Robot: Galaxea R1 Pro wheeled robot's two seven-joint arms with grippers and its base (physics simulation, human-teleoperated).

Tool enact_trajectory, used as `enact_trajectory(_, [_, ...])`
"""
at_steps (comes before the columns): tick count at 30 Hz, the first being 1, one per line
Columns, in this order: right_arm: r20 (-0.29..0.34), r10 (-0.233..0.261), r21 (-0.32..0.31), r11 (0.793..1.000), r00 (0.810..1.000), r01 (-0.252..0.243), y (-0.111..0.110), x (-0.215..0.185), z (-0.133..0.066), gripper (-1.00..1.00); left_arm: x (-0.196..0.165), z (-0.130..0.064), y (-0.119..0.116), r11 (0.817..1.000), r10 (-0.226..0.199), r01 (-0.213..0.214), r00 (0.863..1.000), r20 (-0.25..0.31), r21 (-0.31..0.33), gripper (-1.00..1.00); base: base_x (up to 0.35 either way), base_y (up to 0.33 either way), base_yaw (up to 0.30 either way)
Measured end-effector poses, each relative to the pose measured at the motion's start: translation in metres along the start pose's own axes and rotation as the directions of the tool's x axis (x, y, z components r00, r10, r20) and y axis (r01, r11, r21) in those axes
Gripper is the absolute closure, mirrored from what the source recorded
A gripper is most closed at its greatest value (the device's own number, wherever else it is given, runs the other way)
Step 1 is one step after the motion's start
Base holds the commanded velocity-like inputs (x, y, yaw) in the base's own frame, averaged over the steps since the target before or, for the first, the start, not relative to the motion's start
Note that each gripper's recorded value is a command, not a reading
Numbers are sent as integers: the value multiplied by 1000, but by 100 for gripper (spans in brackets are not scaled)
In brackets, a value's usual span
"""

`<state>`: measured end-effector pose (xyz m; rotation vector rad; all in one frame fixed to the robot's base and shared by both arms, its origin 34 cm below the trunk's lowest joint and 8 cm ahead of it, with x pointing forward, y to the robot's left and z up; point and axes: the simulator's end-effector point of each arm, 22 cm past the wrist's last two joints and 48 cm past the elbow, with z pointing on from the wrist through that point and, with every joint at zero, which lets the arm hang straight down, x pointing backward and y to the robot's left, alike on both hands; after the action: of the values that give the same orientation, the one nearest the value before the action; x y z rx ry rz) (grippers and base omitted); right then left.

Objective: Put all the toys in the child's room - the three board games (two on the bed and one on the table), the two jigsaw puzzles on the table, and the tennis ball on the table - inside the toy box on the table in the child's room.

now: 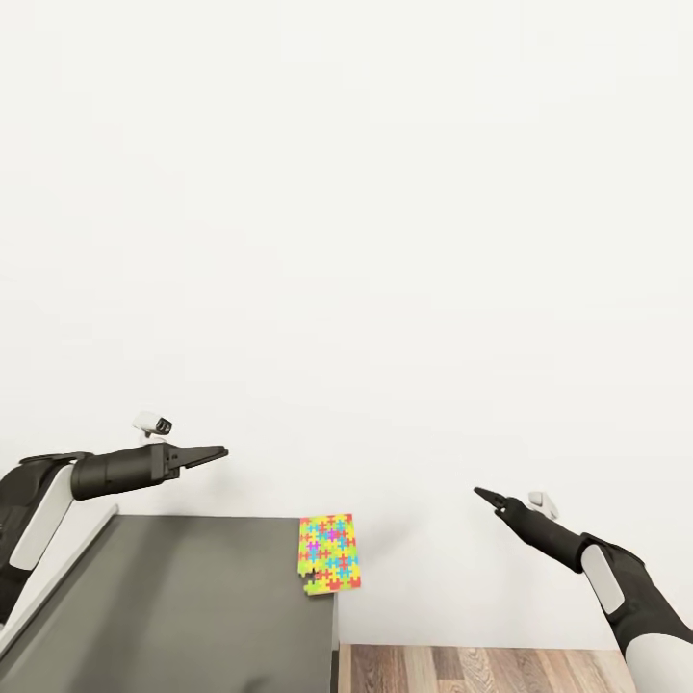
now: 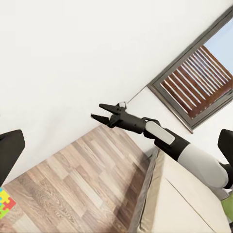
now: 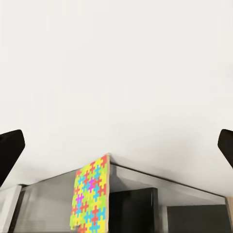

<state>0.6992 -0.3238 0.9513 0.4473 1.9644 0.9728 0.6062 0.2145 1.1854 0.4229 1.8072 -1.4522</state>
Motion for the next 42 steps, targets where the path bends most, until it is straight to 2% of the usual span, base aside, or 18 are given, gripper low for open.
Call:
enact_trajectory(3, [-37,34,-1,999,999,-34,-1,8,2,-100,2,1,2,1000,0,0,1000,0,1,-100,0,0,0])
enact_trajectory(5, [-87,80,-2,997,993,-81,-1,19,2,-100,3,2,4,1000,0,0,1000,-1,1,-100,0,0,0])
enact_trajectory(8, [-158,145,-2,989,977,-147,2,34,2,-100,5,3,7,1000,0,0,1000,-1,1,-100,0,0,0])
enact_trajectory(11, [-188,172,-2,985,967,-175,2,41,3,-100,7,4,10,1000,0,0,1000,-2,0,-100,0,0,0])
enact_trajectory(42, [-203,185,-26,981,962,-194,-15,62,25,-100,29,9,39,1000,3,-3,1000,-1,-2,-100,0,0,0])
